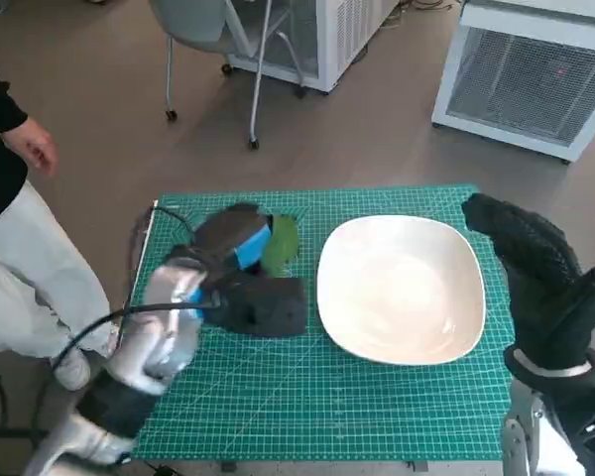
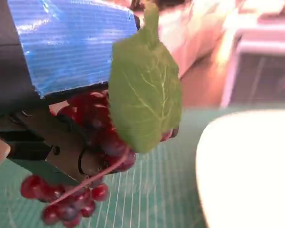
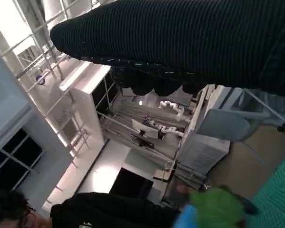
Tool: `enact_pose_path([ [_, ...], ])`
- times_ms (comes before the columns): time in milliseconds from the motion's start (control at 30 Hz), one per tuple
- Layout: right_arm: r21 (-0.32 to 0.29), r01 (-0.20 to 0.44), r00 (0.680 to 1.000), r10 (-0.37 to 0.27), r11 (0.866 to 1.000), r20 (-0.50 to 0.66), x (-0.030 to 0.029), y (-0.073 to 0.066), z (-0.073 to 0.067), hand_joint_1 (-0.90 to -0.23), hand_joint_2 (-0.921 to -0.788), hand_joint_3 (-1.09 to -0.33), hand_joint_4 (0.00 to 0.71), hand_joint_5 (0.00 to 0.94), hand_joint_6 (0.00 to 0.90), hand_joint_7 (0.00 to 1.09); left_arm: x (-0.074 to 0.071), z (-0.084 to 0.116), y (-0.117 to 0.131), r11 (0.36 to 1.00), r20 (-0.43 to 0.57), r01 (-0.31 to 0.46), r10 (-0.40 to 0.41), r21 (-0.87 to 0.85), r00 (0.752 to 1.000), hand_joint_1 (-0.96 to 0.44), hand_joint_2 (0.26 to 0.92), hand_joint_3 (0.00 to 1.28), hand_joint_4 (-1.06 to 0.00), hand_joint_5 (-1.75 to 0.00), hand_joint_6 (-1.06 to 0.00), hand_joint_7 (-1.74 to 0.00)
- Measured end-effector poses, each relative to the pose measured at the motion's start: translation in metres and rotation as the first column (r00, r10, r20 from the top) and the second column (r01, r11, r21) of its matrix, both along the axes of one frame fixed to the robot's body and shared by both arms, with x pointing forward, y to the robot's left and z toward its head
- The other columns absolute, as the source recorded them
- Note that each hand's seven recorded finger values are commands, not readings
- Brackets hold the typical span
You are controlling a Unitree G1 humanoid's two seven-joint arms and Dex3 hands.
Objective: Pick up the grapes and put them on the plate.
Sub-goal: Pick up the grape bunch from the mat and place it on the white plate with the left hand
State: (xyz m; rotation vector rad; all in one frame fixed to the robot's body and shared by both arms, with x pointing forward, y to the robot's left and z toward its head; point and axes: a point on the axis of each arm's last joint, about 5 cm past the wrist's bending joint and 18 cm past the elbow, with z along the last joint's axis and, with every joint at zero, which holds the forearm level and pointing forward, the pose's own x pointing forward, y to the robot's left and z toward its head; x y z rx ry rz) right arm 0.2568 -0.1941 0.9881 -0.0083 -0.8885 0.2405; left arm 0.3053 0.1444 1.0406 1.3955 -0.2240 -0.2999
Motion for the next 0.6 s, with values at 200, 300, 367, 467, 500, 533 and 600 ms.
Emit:
enact_pose_path([
  [200, 0.002, -0.001, 1.0, 0.001, 1.0, -0.003, 0.001, 0.0003, -0.0001, -0.545, -0.921, -0.669, 0.361, 0.0, -0.001, 0.68, -0.0074, 0.0105, 0.0005, 1.0, 0.047, 0.017, -0.016, -0.019, 0.999, 0.01, 0.741, 0.39, -0.64, -1.43, -0.73, -0.92],
  [300, 0.002, -0.001, 1.0, 0.001, 1.0, -0.001, 0.0014, 0.0005, 0.0001, -0.545, -0.921, -0.67, 0.36, 0.0, -0.001, 0.68, -0.0086, 0.0096, 0.0013, 1.0, 0.047, 0.016, -0.015, -0.024, 0.999, 0.01, 0.722, 0.43, -0.64, -1.44, -0.73, -0.93],
  [367, 0.003, 0.0, 1.0, 0.0, 1.0, -0.001, 0.0014, 0.0003, -0.0001, -0.545, -0.921, -0.67, 0.36, 0.0, -0.001, 0.68, -0.0088, 0.008, 0.0016, 1.0, 0.042, 0.016, -0.015, -0.024, 0.999, 0.01, 0.706, 0.46, -0.63, -1.46, -0.73, -0.93],
  [467, 0.003, 0.002, 1.0, -0.002, 1.0, 0.002, 0.0013, 0.0001, -0.0003, -0.545, -0.921, -0.67, 0.361, 0.0, -0.001, 0.68, -0.0083, 0.006, 0.0015, 1.0, 0.034, 0.017, -0.016, -0.025, 0.999, 0.01, 0.674, 0.53, -0.61, -1.5, -0.72, -0.95],
  [500, 0.003, 0.003, 1.0, -0.003, 1.0, 0.003, 0.0013, 0.0, -0.0003, -0.545, -0.921, -0.67, 0.361, 0.0, -0.001, 0.68, -0.008, 0.0054, 0.0013, 1.0, 0.031, 0.017, -0.016, -0.025, 0.999, 0.01, 0.662, 0.55, -0.61, -1.49, -0.71, -0.99],
  [533, 0.003, 0.003, 1.0, -0.003, 1.0, 0.004, 0.0013, 0.0, -0.0003, -0.545, -0.921, -0.67, 0.361, 0.0, -0.001, 0.68, -0.0076, 0.0048, 0.0011, 1.0, 0.028, 0.017, -0.016, -0.026, 0.999, 0.01, 0.65, 0.58, -0.61, -1.47, -0.7, -1.03],
  [600, 0.004, 0.004, 1.0, -0.004, 1.0, 0.005, 0.0012, -0.0001, -0.0004, -0.545, -0.921, -0.67, 0.361, 0.0, -0.001, 0.68, -0.0069, 0.0035, 0.0008, 0.999, 0.021, 0.015, -0.014, -0.029, 1.0, 0.0, 0.63, 0.62, -0.61, -1.42, -0.66, -1.17],
])
